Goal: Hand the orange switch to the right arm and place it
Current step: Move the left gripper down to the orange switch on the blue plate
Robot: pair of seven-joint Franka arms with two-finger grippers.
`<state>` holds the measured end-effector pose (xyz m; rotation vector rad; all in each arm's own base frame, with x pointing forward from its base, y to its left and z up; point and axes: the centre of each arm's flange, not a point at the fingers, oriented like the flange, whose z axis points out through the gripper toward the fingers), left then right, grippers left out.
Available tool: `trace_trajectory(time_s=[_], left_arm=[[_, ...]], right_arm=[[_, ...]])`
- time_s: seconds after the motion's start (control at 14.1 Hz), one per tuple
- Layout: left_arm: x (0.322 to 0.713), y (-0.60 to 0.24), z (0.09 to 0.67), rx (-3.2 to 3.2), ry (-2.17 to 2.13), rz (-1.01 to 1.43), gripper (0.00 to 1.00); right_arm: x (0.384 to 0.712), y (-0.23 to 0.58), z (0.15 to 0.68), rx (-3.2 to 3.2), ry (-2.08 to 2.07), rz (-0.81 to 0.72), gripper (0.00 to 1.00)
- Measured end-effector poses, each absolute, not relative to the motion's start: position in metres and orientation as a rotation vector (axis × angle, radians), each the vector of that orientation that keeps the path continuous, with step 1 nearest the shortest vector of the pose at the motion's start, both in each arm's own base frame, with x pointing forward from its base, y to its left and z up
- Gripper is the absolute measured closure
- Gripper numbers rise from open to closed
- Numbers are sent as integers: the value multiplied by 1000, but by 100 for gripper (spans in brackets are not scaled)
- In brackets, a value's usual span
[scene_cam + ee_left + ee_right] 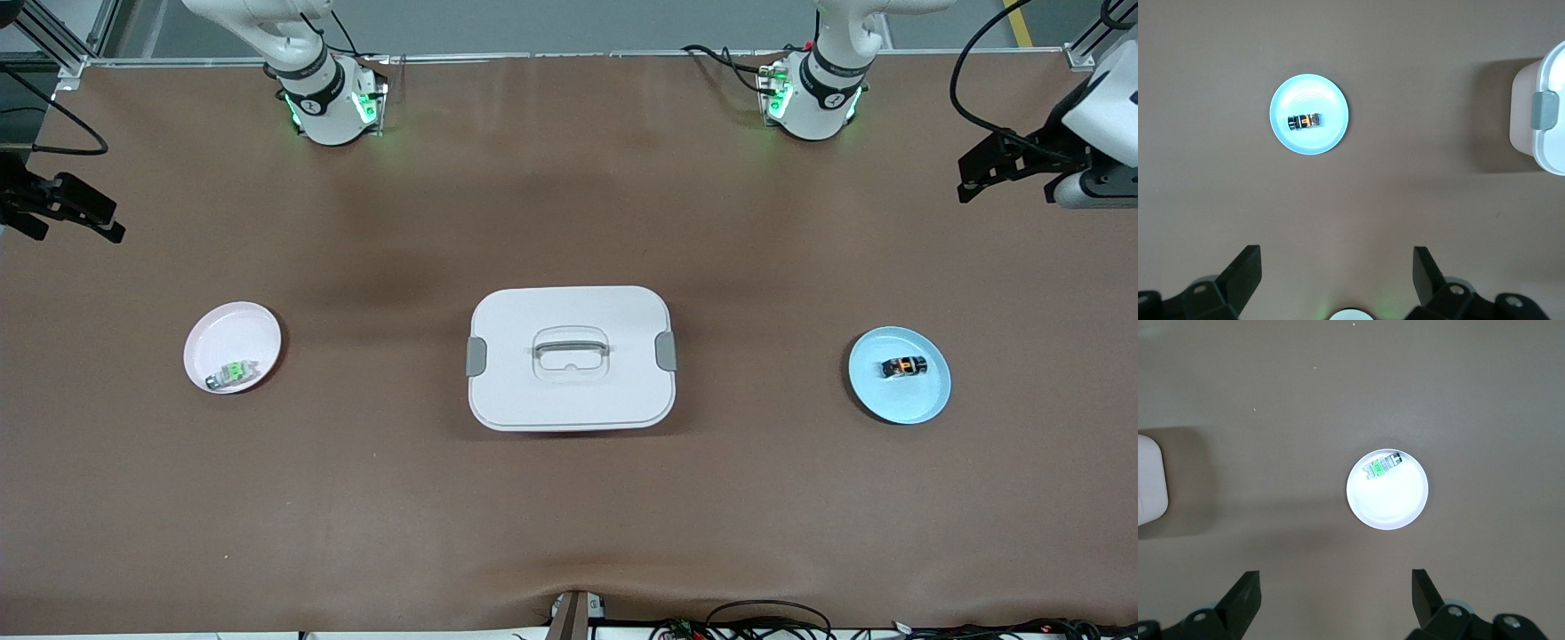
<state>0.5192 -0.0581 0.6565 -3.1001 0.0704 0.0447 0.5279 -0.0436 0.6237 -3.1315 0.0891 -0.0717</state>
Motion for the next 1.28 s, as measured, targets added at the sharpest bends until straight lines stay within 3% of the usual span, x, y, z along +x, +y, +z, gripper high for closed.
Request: trace_trajectory(time_s=[0.43, 0.71, 1.28], left_arm=[[521, -49, 655, -3100, 51, 51, 0], [544, -32, 629, -3101, 3, 62, 0], [594, -13, 481, -3108, -32, -2, 0]], right_arm=[[528, -44, 624, -3134, 89, -71, 0], [528, -44, 624, -3135, 89, -72, 0], [528, -45, 624, -3137, 91, -73, 0]])
